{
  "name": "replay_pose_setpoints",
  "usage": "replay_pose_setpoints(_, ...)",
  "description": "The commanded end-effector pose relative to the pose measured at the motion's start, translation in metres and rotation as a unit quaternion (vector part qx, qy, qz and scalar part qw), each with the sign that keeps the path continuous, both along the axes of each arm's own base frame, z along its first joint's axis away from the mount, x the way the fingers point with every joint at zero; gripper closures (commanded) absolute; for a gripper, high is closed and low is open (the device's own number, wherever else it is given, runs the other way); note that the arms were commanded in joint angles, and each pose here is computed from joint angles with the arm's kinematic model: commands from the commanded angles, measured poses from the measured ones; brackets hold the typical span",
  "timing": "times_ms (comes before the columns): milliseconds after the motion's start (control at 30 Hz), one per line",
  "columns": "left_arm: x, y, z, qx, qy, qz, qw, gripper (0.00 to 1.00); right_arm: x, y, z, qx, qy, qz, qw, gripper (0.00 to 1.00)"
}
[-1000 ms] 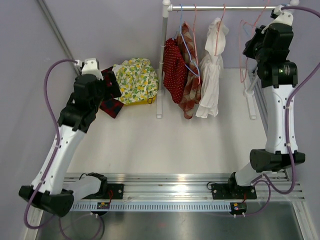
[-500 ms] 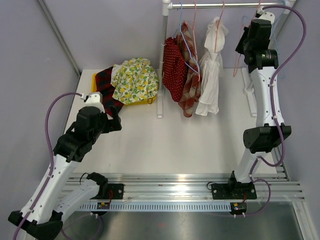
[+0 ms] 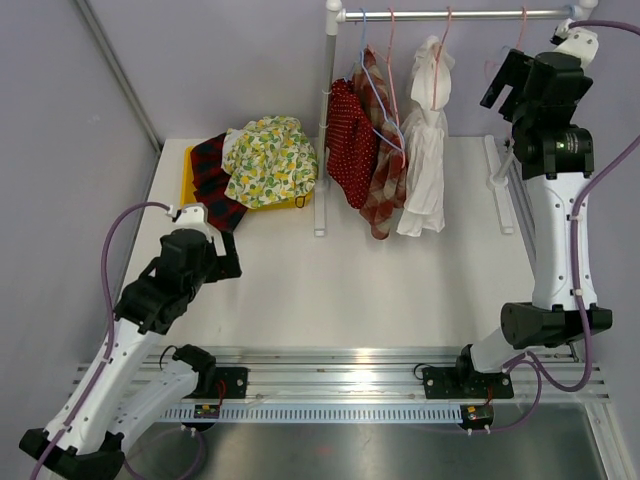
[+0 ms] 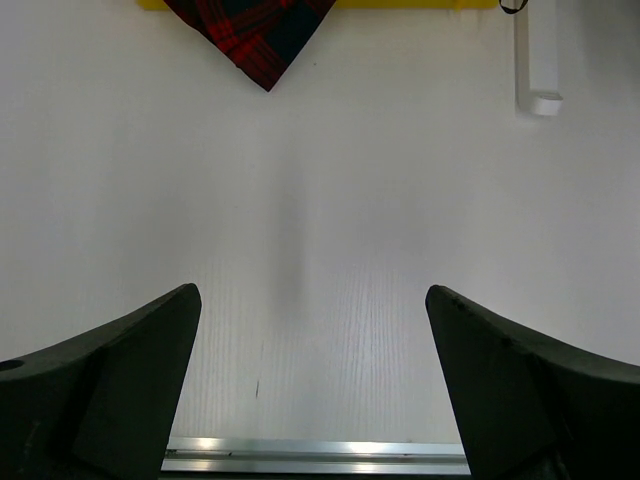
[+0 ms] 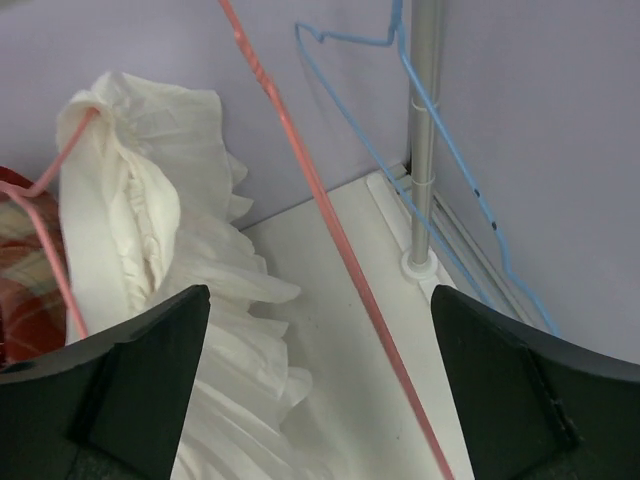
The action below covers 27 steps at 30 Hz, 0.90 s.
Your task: Remove the skirt from the hanger
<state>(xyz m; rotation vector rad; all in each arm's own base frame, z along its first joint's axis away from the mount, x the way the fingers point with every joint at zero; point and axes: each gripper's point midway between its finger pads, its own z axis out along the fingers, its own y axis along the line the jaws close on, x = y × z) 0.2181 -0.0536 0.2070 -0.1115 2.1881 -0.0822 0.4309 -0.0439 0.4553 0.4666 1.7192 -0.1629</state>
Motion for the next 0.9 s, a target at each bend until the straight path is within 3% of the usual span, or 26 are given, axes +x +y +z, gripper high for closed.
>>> replay_pose_setpoints(0,0.008,0.0,0.013,-0.01,-0.033,0.009,0.999,0.01,-0.027,0.014,0.053,0.021,-0.066,0.042,0.997,0.01)
replay_pose_setpoints(200,0.007,0.001,0.014,-0.011,-0.036,0.012,0.999,0.01,-0.017,0.083,0.069,0.089,-0.079,0.214,0.97,0.03)
replay_pose_setpoints(300,0.006,0.002,0.015,-0.013,-0.04,0.015,0.999,0.01,-0.001,0.099,0.058,0.11,-0.061,0.244,0.962,0.06)
replay_pose_setpoints(867,0.005,0.003,0.016,-0.017,-0.044,0.018,0.999,0.01,0.089,0.134,-0.023,0.134,0.015,0.265,0.955,0.14)
